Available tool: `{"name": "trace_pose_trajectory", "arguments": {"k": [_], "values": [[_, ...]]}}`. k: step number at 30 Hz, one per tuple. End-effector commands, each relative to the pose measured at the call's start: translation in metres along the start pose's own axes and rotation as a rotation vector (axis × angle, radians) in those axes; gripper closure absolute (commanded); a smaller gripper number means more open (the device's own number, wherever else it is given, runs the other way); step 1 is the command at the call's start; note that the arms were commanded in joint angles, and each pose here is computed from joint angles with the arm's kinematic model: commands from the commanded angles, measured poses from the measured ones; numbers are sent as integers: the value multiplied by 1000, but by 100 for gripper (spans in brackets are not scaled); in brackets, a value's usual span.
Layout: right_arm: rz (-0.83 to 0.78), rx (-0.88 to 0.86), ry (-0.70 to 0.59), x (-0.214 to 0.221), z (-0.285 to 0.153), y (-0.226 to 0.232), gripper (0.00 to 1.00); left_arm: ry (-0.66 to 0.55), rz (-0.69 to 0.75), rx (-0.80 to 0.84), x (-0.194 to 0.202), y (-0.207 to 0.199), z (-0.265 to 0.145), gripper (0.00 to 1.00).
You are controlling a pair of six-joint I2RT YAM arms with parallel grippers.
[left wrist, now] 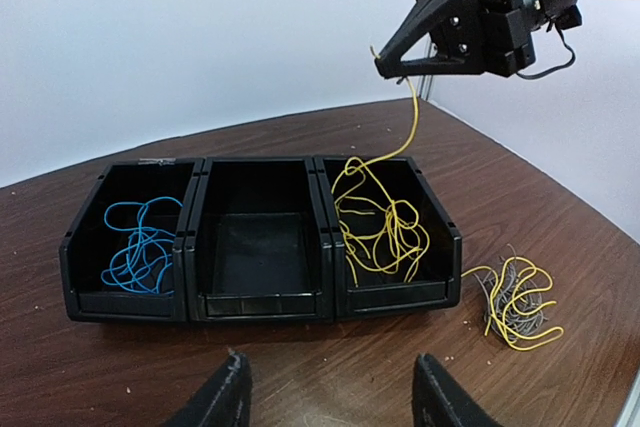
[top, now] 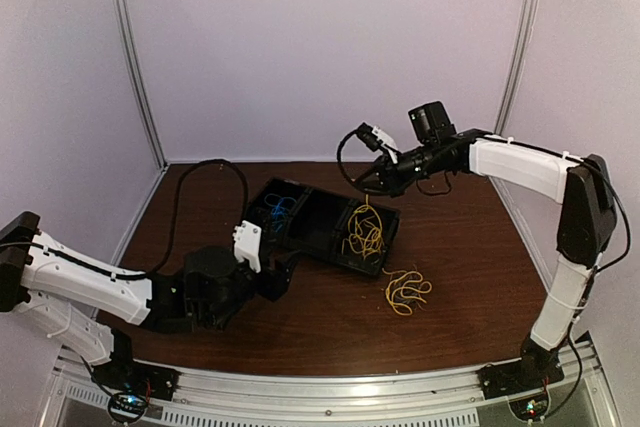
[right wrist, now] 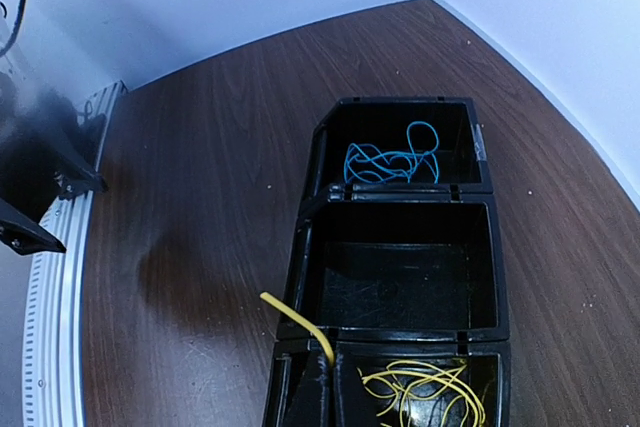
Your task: Untangle the cables
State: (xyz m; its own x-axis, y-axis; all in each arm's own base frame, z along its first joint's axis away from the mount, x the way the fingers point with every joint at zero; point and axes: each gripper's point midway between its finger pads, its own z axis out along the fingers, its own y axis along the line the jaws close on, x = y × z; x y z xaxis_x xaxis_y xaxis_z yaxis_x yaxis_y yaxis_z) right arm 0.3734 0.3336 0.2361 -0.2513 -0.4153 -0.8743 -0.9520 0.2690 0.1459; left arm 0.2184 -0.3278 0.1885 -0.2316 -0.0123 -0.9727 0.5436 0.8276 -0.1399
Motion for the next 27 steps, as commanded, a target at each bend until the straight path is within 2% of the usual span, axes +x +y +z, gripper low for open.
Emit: {"name": "trace_pose_trajectory", "arguments": {"k": [1, 11, 27], "values": [[1, 40, 111, 43, 14, -12, 100, -28, -22, -16, -6, 4, -2, 44], [14, 104, 328, 110, 32, -26, 100, -23, -3, -17, -4, 2, 1, 44], [-32, 203, 512, 145, 56, -37, 100, -16, 4, -12, -6, -2, 4, 44]]}}
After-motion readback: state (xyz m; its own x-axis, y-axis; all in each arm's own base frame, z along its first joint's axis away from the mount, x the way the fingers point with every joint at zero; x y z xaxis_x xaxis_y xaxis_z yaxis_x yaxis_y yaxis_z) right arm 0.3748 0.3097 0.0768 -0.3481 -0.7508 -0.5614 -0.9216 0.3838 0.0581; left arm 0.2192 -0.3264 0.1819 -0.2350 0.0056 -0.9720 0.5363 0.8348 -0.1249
